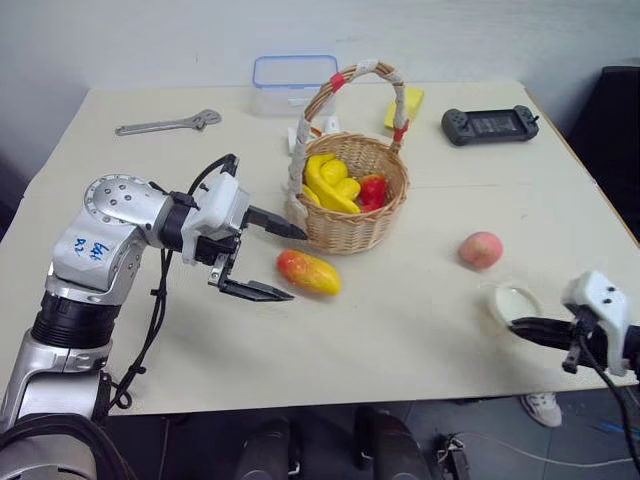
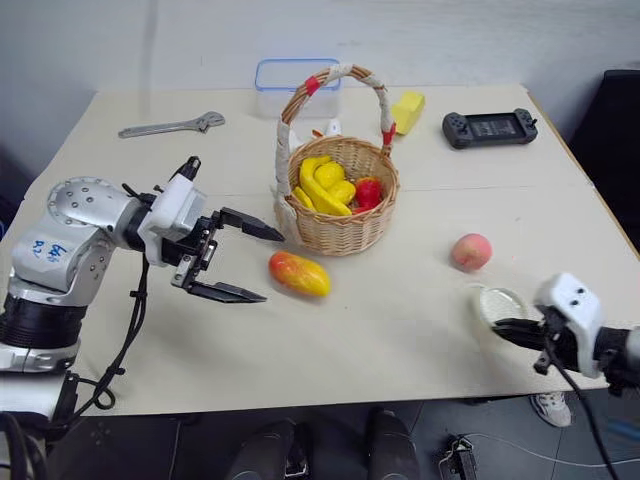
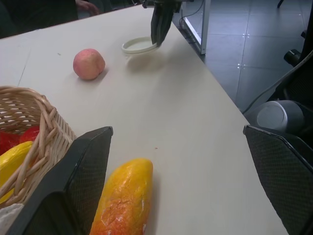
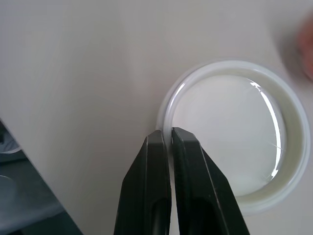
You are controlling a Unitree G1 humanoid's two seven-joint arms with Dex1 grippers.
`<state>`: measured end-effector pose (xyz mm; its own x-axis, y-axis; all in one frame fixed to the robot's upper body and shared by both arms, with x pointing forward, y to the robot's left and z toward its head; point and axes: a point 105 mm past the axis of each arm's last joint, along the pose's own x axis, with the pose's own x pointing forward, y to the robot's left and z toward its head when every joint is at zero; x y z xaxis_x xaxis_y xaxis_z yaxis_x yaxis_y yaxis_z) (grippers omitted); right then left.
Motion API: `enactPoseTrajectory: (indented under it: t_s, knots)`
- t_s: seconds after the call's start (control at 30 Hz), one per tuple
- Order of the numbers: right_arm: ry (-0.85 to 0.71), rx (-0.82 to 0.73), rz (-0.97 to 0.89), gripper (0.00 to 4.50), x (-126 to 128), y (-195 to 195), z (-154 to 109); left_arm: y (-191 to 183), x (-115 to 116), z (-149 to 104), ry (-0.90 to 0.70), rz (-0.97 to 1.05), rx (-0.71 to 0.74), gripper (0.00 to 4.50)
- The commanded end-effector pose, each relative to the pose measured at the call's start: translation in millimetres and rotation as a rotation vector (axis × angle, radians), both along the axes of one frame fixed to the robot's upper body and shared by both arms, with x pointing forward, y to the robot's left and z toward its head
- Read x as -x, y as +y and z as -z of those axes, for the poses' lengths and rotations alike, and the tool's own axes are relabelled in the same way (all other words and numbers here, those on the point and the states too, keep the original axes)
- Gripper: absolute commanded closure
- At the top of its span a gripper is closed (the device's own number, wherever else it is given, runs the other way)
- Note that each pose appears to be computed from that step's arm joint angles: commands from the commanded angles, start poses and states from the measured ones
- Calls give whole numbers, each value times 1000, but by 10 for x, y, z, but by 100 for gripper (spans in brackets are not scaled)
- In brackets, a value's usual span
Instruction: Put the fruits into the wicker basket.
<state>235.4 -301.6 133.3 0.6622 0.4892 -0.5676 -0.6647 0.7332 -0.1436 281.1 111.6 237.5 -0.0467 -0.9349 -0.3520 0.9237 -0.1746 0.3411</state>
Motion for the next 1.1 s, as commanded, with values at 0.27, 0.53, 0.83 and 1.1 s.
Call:
enactPoseTrajectory:
  t_s: [0.27, 0.53, 0.83, 1.1]
  knots:
    - [-60, -34, 185, 203, -121, -428, -48, -1, -115, -23, -55, -24, -1, 0]
    - [-257, -423, -216, 6, 84, 501, -1152, 41, -269, 221, -83, -61, -83, 0]
    - [-171, -457, -558, 6, 527, 1179, -1414, -52, -489, 644, -251, -41, -289, 0]
    - [-170, -462, -527, 6, 506, 1285, -1351, -212, -662, 857, -336, -71, -318, 0]
